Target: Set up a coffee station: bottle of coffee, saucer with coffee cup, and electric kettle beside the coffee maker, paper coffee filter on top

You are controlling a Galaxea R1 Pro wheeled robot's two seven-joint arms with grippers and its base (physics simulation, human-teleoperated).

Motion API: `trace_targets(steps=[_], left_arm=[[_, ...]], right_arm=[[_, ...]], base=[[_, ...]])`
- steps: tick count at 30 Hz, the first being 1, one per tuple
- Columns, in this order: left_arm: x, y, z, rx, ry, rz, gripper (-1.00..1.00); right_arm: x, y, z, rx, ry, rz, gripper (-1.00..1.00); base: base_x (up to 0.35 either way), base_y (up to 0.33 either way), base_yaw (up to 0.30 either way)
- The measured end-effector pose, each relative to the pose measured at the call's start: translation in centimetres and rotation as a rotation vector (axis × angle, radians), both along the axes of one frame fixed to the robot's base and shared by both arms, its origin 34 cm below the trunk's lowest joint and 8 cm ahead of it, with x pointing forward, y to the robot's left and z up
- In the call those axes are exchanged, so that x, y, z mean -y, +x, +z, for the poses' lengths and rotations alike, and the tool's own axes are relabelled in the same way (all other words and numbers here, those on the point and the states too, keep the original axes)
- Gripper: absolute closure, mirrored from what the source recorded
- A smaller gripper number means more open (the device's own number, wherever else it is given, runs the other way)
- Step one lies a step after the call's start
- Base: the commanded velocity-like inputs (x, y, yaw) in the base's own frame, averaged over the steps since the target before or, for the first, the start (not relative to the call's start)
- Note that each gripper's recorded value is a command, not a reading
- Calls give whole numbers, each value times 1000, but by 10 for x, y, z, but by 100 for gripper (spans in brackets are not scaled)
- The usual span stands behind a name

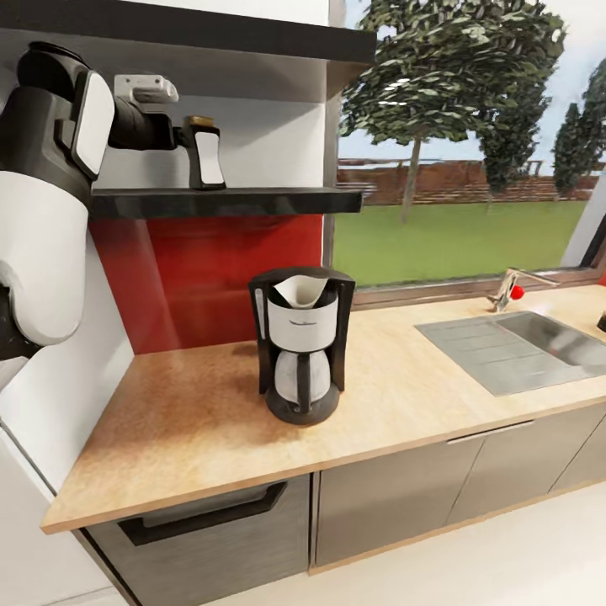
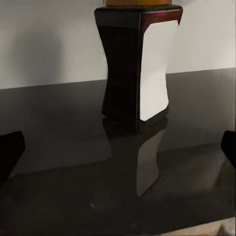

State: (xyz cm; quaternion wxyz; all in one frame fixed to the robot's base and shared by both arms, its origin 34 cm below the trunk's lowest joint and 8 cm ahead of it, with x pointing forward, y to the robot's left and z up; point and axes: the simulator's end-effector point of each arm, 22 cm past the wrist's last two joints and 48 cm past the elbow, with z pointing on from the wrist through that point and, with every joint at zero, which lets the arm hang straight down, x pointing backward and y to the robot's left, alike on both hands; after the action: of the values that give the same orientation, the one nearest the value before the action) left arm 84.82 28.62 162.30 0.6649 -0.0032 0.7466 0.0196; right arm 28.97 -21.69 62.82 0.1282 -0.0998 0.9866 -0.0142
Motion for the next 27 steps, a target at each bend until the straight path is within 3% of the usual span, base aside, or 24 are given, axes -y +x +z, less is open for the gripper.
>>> trace_targets(steps=[8,16,22,27], left_arm=[[2,3,-10,-14,35,8,-100],[5,4,-12,-14,40,7,-100],[3,6,-3,42,44,7,-100],[3,11,-15,40,45,6,-100]], right_arm=[[0,0,0,-1,0,0,-100],[0,-1,0,-1,-1,0,-100],[0,-1,0,-2,-1,1,-100],[0,-1,0,-1,-1,1,-100]], base=[[69,114,-11],[2,3,-175],[0,0,-22],[0,0,-1]])
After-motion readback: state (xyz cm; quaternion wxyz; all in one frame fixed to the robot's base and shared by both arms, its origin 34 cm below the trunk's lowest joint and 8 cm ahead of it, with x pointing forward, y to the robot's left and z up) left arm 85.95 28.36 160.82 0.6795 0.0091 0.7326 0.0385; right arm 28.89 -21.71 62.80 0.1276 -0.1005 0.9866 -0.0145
